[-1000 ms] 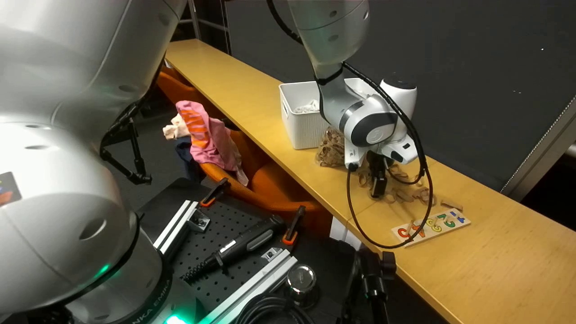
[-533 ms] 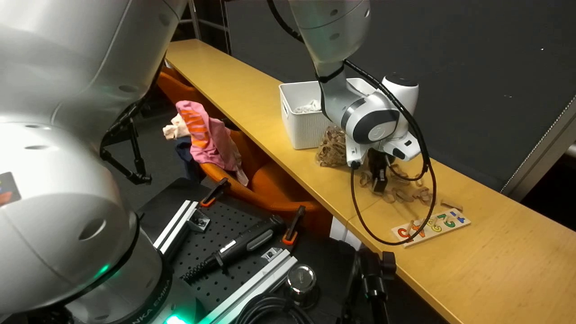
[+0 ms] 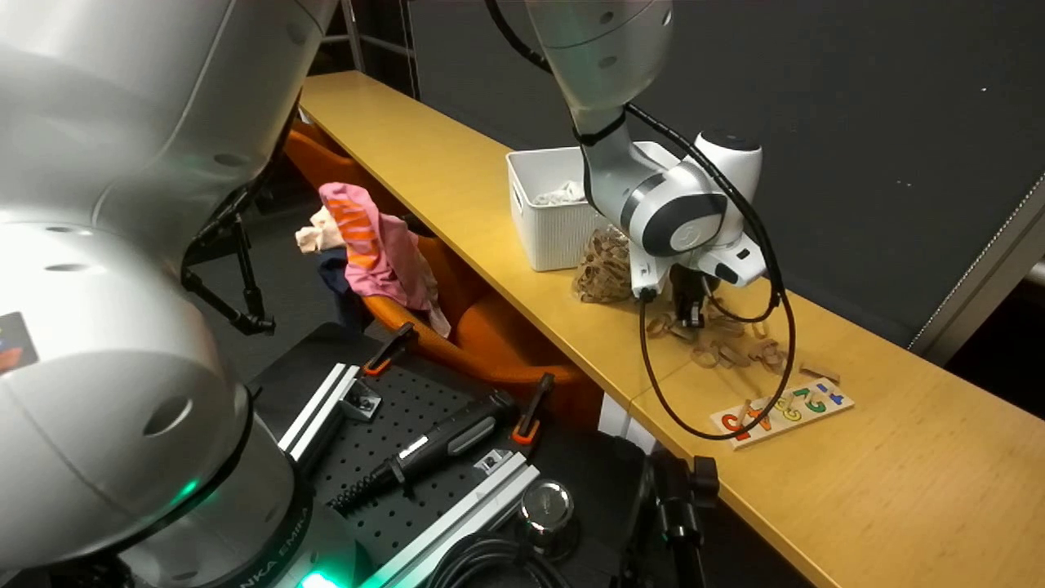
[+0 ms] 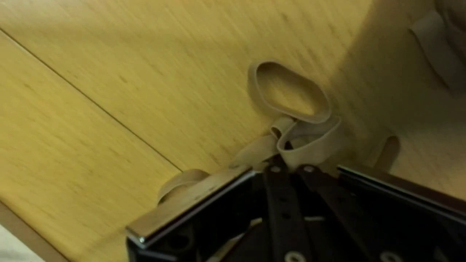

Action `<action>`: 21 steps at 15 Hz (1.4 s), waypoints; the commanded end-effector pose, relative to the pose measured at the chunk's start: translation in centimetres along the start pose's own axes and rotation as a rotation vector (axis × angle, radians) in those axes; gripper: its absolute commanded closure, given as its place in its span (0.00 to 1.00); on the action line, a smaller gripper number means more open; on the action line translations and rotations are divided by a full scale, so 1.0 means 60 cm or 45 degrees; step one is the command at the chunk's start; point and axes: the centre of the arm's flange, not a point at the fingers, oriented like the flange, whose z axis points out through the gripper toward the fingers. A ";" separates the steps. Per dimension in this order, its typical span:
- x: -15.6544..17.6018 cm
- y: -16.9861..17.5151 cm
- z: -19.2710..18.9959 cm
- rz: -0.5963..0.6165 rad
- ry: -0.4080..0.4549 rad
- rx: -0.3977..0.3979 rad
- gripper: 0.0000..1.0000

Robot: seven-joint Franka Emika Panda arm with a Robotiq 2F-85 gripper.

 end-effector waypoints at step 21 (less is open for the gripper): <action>-0.133 0.029 -0.361 0.002 0.451 0.337 0.99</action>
